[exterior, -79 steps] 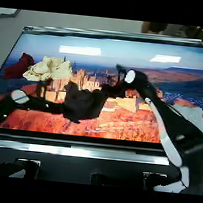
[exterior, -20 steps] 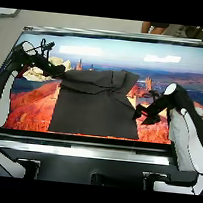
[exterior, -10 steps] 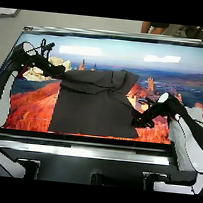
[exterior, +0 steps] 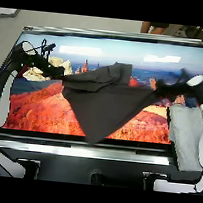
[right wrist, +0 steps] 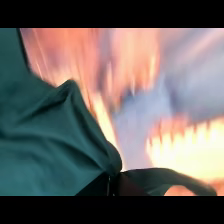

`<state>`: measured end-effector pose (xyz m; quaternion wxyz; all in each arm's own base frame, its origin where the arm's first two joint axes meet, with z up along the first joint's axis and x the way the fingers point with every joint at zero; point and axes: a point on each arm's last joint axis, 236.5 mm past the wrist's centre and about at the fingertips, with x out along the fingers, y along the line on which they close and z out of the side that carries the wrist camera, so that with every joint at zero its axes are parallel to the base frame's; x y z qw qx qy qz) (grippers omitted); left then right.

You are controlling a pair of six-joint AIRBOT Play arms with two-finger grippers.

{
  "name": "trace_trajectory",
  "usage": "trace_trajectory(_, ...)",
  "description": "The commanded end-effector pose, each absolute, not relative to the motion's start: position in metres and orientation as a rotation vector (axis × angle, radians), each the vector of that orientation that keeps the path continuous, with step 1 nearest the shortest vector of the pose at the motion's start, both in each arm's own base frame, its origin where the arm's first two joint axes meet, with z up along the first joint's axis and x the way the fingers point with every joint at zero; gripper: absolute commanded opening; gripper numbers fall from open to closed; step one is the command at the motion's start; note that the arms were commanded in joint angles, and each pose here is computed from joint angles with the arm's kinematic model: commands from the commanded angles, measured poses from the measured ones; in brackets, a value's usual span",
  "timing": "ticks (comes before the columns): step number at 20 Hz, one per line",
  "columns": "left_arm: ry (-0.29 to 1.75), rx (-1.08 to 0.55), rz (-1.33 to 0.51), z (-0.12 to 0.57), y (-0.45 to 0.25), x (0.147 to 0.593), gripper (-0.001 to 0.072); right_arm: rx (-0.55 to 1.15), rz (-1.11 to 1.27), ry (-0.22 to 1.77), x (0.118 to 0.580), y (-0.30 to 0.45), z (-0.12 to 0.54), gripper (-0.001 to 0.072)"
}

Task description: Fold the shirts.

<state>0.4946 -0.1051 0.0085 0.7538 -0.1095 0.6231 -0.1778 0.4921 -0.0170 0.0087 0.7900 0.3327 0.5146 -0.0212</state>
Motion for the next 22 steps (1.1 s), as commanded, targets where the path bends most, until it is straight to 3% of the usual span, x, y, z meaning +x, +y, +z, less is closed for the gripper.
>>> trace_trajectory(1, 1.411, -0.228, -0.411, 0.004, -0.109, 0.483, 0.0038, 0.773, -0.155, 0.791, 0.545, -0.084, 0.069, 0.0043)
trace_trajectory(4, 1.423, -0.221, -0.421, 0.000, -0.115, 0.481, 0.0038, 0.753, -0.098, 0.991, 0.531, -0.044, 0.021, 0.0048)
trace_trajectory(5, 1.425, -0.217, -0.425, -0.001, -0.118, 0.481, 0.0039, 0.739, -0.075, 1.046, 0.525, -0.032, 0.010, 0.0166)
trace_trajectory(7, 1.427, -0.215, -0.428, -0.002, -0.119, 0.480, 0.0039, 0.696, -0.022, 1.118, 0.509, -0.020, 0.010, 0.0592)
trace_trajectory(11, 1.427, -0.214, -0.428, -0.002, -0.119, 0.480, 0.0039, 0.553, 0.082, 1.325, 0.436, -0.001, 0.039, 0.0602)
trace_trajectory(16, 1.433, -0.207, -0.435, -0.002, -0.119, 0.478, 0.0039, 0.467, 0.257, 1.780, 0.265, 0.076, -0.022, 0.0611)
trace_trajectory(18, 1.443, -0.206, -0.438, -0.002, -0.119, 0.476, 0.0039, 0.521, 0.279, 1.837, 0.214, 0.103, -0.048, 0.0611)
trace_trajectory(22, 1.444, -0.206, -0.437, -0.002, -0.119, 0.476, 0.0039, 0.581, 0.250, 1.867, 0.168, 0.139, -0.080, 0.0604)
